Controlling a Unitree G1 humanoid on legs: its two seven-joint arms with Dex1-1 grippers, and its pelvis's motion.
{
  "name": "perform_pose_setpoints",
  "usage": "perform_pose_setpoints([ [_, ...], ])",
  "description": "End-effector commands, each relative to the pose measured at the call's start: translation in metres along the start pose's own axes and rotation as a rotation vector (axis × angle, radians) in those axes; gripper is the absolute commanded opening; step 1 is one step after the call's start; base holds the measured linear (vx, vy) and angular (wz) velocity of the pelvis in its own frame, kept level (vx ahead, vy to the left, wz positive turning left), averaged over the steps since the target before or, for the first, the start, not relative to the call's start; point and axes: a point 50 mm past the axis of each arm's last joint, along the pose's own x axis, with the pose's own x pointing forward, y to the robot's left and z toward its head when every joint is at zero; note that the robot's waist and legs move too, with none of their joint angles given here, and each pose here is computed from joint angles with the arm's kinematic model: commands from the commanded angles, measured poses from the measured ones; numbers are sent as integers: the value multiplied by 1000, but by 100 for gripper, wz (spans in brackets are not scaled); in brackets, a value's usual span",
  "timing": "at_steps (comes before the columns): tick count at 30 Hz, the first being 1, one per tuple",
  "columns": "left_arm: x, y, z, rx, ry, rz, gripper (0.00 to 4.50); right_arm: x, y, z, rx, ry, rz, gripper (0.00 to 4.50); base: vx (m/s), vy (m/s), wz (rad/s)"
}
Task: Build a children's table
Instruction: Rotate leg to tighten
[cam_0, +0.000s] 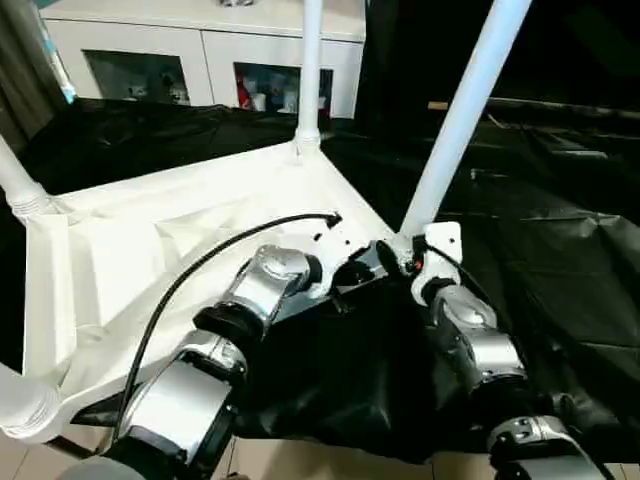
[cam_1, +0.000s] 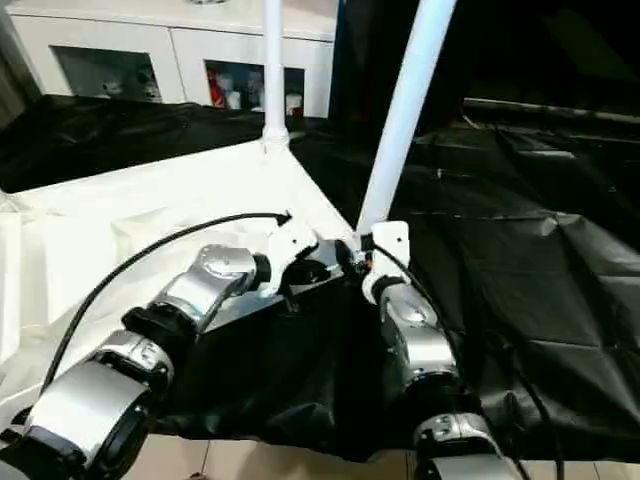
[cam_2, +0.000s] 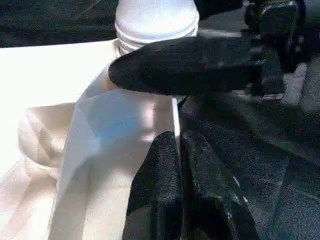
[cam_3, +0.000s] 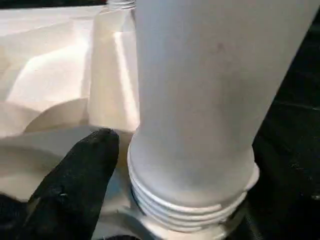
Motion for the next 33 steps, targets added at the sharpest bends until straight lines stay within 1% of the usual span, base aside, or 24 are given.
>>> perform_pose_setpoints([
  [1,-5,-7,-19,-45,4,-88,0,-6,-7,-5,-22,46,101,385,0,0,0],
  [4,-12,-6,-25,-46,11,-138,0,-13,-16,-3,-64,59,189,385,0,0,0],
  [7,-21,-8,-26,-36,-17,-242,0,-22,-26,1,-111,77,290,385,0,0,0],
  [9,-23,-8,-26,-35,-23,-260,0,-23,-28,2,-120,80,300,385,0,0,0],
  [10,-27,-10,-26,-23,-34,-311,0,-28,-31,4,-141,85,345,385,0,0,0],
  [12,-30,-12,-27,-14,-36,-357,0,-32,-32,6,-159,89,393,385,0,0,0],
  [15,-35,-13,-28,-13,-35,-401,0,-36,-32,7,-174,94,455,385,0,0,0],
  [17,-37,-14,-29,-13,-39,-433,0,-41,-29,7,-174,98,531,385,0,0,0],
  [20,-39,-15,-29,-11,-39,-438,0,-45,-26,6,-166,106,582,385,0,0,0],
  [21,-39,-15,-30,-10,-39,-438,0,-46,-25,6,-164,106,586,370,0,0,0],
  [22,-40,-15,-30,-10,-38,-439,0,-45,-25,5,-162,103,587,370,0,0,0],
  [24,-40,-15,-30,-10,-38,-440,0,-45,-25,6,-155,100,588,348,0,0,0],
  [27,-41,-16,-30,-11,-41,-445,0,-47,-22,6,-139,98,607,335,0,0,0],
  [30,-41,-16,-30,-12,-41,-446,0,-47,-21,5,-135,100,612,301,0,0,0],
  [31,-41,-17,-30,-13,-38,-444,0,-47,-20,3,-123,101,598,301,0,0,0],
  [33,-39,-17,-30,-16,-33,-433,0,-46,-21,2,-106,100,560,286,0,0,0],
])
